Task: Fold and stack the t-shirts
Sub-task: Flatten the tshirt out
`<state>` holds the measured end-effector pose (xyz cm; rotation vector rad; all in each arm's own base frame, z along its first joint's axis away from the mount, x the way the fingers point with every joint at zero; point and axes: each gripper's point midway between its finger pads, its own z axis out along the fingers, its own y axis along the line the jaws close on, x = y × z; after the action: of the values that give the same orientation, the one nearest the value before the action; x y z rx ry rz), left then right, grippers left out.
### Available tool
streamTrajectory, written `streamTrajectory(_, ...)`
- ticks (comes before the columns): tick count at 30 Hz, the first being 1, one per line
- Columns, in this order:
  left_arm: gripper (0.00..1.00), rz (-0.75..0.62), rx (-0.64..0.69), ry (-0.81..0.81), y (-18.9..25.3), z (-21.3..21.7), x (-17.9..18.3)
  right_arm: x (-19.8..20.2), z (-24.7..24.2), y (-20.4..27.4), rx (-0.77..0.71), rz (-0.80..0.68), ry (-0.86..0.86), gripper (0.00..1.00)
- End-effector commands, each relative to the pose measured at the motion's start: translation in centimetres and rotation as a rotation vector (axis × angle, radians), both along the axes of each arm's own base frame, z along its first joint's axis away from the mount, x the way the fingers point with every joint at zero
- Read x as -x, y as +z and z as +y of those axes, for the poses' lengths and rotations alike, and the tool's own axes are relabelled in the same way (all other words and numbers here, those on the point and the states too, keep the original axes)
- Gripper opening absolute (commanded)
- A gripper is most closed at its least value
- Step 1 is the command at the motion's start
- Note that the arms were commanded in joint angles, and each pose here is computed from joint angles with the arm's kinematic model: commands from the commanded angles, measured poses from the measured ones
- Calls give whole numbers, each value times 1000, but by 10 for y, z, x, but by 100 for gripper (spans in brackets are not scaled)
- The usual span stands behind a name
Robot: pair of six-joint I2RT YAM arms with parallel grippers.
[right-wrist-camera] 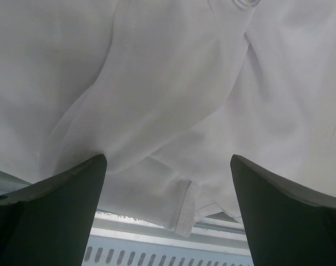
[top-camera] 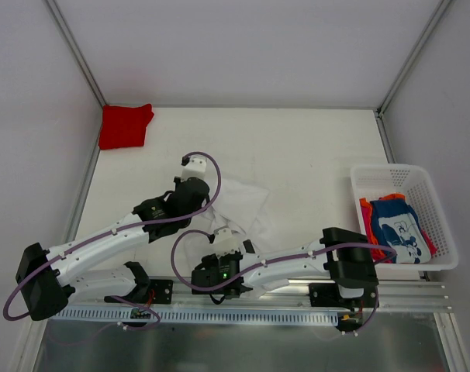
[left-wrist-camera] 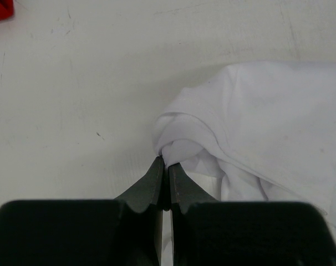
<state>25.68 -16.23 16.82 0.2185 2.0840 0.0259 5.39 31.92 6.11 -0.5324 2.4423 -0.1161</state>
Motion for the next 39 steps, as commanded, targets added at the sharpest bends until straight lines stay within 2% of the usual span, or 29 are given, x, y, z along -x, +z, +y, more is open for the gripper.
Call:
streamTrajectory(1,0,-11,39,2,2,-4,-2,-3,5,-4,-3,-3,8,99)
streamTrajectory(6,0,-1,39,-3,-3,-5,-2,-6,21,-3,-16,-7,25,99)
streamTrajectory(11,0,7,39,-9,-9,-8,-2,-10,31,28,-42,-36,36,100)
streamTrajectory(18,0,9,43,-8,-13,-7,-1,-14,44,45,-67,-58,64,100)
streamTrajectory(29,0,9,32,-8,-15,-7,-2,-5,65,24,-65,-6,84,99)
streamTrajectory(39,0,7,26,-10,-16,-6,-2,-2,55,0,-49,19,65,100)
